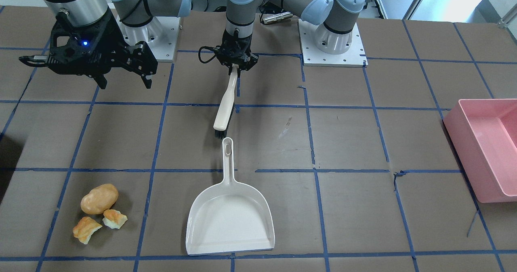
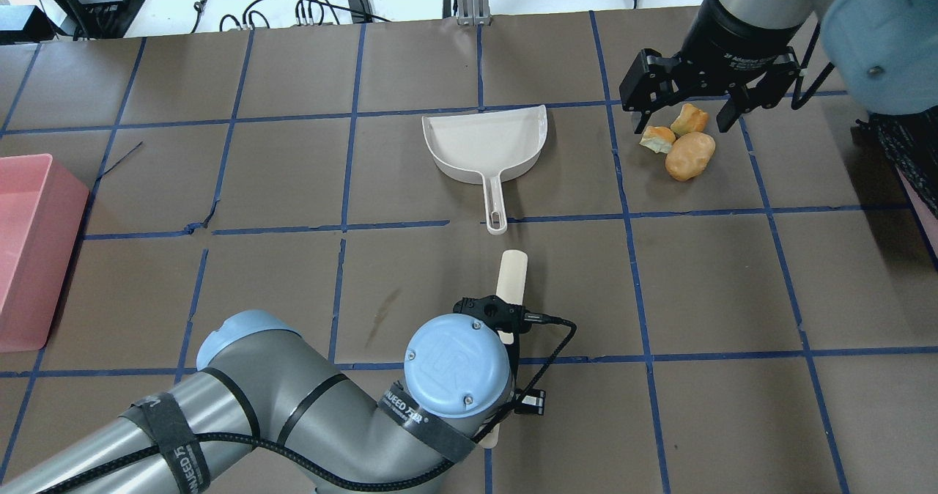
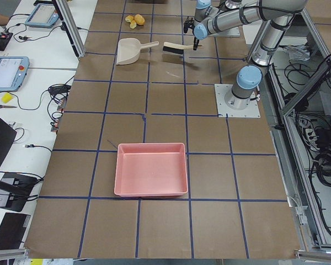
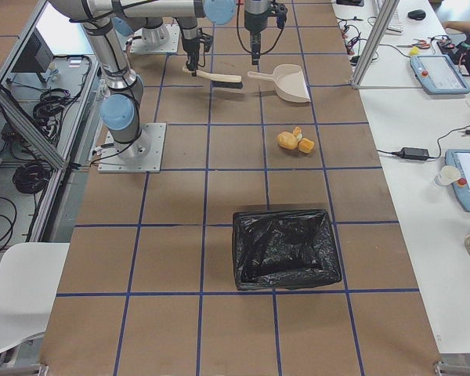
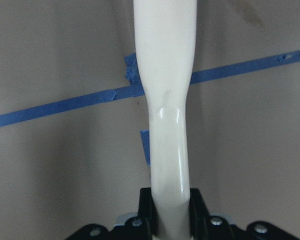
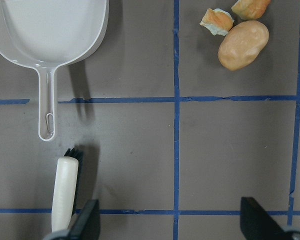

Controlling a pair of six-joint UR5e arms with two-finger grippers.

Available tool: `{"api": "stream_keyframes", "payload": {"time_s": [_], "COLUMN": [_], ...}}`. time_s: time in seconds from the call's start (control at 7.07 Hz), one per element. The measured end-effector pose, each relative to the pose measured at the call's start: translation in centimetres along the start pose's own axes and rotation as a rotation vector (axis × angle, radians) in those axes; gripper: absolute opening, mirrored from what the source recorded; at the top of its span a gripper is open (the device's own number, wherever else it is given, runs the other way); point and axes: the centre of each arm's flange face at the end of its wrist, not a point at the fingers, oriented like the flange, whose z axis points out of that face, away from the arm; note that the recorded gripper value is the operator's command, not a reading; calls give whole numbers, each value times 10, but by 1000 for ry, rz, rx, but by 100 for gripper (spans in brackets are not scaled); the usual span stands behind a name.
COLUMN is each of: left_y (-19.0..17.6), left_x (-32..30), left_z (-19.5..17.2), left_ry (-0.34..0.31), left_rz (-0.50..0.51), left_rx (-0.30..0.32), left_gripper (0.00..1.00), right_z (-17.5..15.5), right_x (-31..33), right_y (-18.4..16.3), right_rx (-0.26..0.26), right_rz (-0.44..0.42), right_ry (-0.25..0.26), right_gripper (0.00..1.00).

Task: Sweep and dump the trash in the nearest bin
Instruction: 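Carry the brush forward with the left gripper while the right grasps the dustpan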

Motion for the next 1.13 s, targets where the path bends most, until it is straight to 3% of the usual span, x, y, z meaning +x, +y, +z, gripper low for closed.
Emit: {"api": "stream_keyframes", "payload": {"time_s": [0.57, 0.85, 1.13], "left_y": [-13, -38, -84], "left_x": [-14, -48, -108], "left_z": [-48, -69, -93], "left_ry": [1, -20, -49], "left_rz": [-12, -44, -112], "left_rx": [102, 79, -1], "left_gripper": [0, 0, 0], "right_z": [100, 132, 161], "right_x": [-20, -28, -53], "right_y": [-26, -24, -25], "right_rx": [27, 59, 126], "right_rz": [-54, -71, -107], "right_ry": [-14, -20, -29], "right_gripper": [100, 100, 100]}}
